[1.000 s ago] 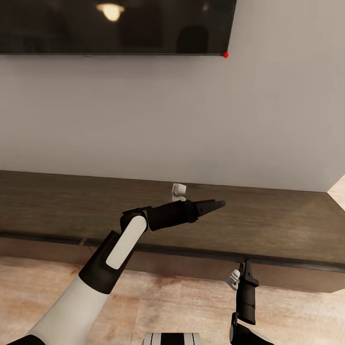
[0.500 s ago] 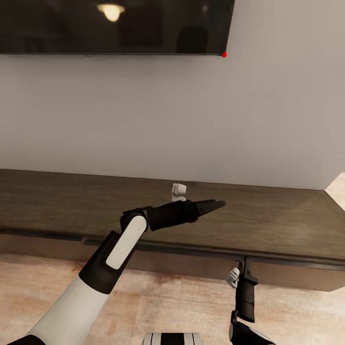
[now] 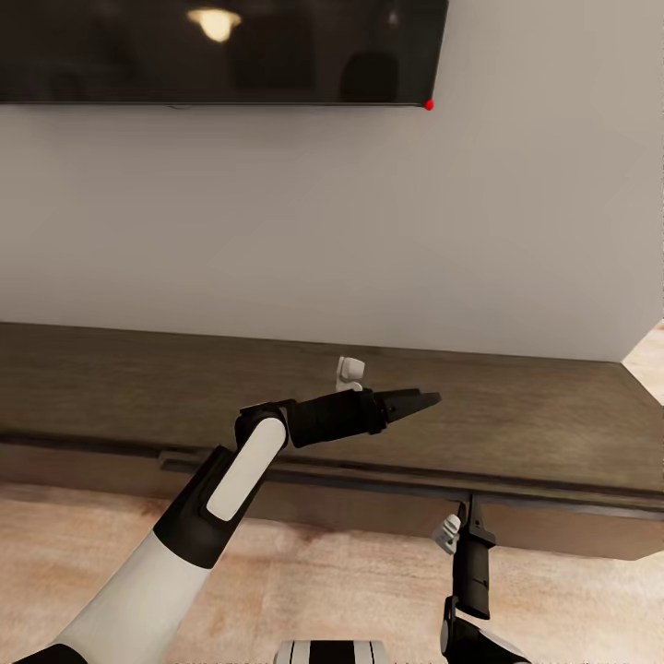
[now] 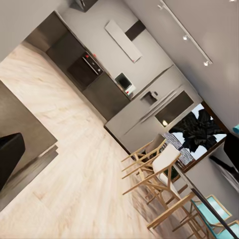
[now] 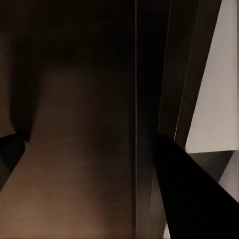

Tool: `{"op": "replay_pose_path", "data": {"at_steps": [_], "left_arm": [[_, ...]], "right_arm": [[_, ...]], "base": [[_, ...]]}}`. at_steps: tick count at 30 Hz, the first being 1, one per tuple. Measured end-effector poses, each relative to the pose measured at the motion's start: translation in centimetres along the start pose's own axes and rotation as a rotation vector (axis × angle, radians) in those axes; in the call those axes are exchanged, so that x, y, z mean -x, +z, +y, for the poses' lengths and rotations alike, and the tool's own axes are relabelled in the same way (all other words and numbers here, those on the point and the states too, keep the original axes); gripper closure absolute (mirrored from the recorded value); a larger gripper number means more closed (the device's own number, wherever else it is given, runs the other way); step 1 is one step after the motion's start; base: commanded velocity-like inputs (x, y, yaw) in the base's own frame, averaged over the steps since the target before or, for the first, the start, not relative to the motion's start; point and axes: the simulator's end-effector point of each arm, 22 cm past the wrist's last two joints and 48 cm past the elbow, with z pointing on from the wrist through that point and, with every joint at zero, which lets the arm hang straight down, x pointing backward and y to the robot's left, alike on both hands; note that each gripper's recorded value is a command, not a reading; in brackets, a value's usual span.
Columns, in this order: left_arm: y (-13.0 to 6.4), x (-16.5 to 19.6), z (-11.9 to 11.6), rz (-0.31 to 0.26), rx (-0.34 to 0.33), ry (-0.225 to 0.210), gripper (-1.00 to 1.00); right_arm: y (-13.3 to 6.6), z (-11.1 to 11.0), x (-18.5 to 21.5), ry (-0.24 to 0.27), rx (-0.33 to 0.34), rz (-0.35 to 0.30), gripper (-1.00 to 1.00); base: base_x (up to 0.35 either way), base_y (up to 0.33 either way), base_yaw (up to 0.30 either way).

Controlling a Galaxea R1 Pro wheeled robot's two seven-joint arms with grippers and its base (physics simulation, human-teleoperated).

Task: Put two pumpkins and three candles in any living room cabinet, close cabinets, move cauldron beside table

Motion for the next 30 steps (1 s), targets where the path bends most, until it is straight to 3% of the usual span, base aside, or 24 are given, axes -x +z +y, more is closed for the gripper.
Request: {"op": "replay_pose_path", "data": {"at_steps": [16,30], "left_arm": [[0.00,0.00,-0.04,0.000,-0.002,0.000,-1.00],[0.00,0.00,-0.04,0.000,-0.002,0.000,-1.00]], "right_arm": [[-0.15,0.02,0.29,-0.004,-0.001,-0.011,1.00],[-0.07,0.05,0.95,-0.003,0.003,-0.034,1.00]], "base": [[-0.086,0.000,0.000],[-0.184,-0.002,0.000]]}}
